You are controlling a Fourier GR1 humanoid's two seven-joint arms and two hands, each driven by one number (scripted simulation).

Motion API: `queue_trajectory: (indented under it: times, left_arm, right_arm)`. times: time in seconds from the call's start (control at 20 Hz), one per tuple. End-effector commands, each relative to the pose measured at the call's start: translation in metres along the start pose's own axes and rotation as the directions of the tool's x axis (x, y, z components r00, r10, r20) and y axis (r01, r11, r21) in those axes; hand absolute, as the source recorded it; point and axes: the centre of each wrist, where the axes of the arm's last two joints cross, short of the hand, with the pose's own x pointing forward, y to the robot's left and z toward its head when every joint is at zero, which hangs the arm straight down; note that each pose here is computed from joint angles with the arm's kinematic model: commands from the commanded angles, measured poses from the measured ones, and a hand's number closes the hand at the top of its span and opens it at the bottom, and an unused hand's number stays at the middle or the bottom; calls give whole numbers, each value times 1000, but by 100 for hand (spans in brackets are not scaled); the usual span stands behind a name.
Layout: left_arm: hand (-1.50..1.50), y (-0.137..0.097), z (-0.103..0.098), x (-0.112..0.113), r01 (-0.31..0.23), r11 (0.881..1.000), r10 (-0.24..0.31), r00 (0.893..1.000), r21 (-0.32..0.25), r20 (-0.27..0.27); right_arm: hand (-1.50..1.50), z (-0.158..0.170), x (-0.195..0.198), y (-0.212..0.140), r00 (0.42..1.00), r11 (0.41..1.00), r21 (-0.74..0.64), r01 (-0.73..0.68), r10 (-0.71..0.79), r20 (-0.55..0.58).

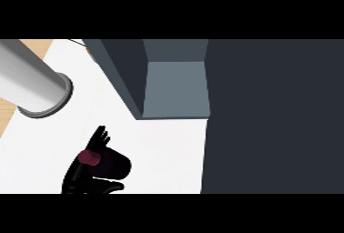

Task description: Pick up the wine, place it into the cabinet and close the cabinet

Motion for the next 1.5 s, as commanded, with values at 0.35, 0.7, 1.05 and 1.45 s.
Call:
queue_trajectory:
  times: [0.35, 0.7, 1.05, 1.45]
  left_arm:
    - [-150, -3, -15, -19, -224, 972, 222, 975, 68, 32]
    - [-150, -13, -16, -29, -280, 960, 280, 960, 25, 29]
    - [150, -22, -19, -28, -242, 970, 241, 970, 15, 39]
    - [150, -48, -35, -27, -167, 986, 166, 982, 8, 95]
  right_arm:
    - [-150, 33, 44, 8, 993, 998, 34, 61, -64, 95]
    - [-150, 38, 44, 6, 996, 998, 45, 43, -47, 76]
    - [-150, 37, 48, 3, 997, 998, 49, 32, -36, 67]
    - [-150, 35, 45, 9, 994, 997, 56, 58, -63, 92]
